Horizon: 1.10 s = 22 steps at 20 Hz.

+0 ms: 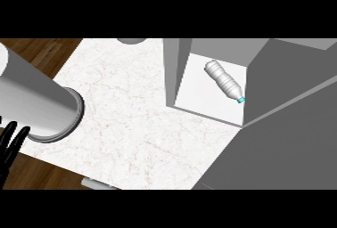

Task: Pick up the bottled water, place it into the cabinet and close the cabinet

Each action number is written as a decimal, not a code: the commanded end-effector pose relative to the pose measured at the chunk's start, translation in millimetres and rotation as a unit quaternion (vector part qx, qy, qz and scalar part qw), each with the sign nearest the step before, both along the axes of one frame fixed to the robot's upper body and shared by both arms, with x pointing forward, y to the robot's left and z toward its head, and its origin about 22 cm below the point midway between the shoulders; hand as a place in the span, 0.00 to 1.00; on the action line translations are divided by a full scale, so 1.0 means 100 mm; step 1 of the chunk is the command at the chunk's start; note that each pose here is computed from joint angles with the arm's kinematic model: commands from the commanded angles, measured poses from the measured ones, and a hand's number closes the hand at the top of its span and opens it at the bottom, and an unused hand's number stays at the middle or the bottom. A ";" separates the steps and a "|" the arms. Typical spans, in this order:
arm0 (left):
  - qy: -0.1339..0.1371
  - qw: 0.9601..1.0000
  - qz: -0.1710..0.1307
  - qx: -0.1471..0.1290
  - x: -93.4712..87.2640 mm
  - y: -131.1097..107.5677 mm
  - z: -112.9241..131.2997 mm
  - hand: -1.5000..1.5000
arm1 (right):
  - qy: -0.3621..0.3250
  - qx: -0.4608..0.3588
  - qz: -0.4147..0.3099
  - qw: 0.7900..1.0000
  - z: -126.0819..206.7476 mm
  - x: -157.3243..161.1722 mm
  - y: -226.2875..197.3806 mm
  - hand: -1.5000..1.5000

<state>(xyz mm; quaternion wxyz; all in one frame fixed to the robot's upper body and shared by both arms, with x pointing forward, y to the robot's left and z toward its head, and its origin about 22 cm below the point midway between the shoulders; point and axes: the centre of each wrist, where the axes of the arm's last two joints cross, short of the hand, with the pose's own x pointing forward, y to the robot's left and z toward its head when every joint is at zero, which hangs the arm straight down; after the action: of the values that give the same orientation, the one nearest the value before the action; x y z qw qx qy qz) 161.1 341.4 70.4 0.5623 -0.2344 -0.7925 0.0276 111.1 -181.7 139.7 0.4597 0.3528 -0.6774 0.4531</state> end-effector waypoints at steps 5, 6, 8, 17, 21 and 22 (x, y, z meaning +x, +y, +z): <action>-0.006 1.000 -0.003 -0.003 0.03 0.04 0.00 0.00 | 0.084 0.036 0.014 0.996 -0.19 0.09 0.23 1.00; -0.004 1.000 -0.004 -0.002 0.02 0.05 0.01 0.00 | 0.083 0.034 0.002 0.996 -0.18 0.10 0.20 1.00; -0.009 1.000 -0.005 -0.006 0.05 0.04 0.02 0.00 | 0.073 0.031 -0.018 0.997 -0.15 0.21 0.21 1.00; 0.003 1.000 0.014 -0.001 0.04 0.17 -0.03 0.00 | 0.025 -0.078 -0.061 0.995 -0.02 0.78 0.43 1.00; 0.013 1.000 0.009 -0.007 0.02 0.17 -0.06 0.00 | 0.032 -0.092 -0.084 0.992 0.03 1.04 0.63 1.00; 0.004 1.000 0.010 -0.005 0.06 0.18 -0.03 0.00 | 0.031 -0.099 -0.086 0.991 0.06 1.12 0.67 1.00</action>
<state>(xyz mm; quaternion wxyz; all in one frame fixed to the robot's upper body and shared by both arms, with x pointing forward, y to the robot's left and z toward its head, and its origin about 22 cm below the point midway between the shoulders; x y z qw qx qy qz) 165.3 356.4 67.7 0.5647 -0.2306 -0.7917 0.0356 197.5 -139.6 142.3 0.5124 0.2947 -0.6477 0.4808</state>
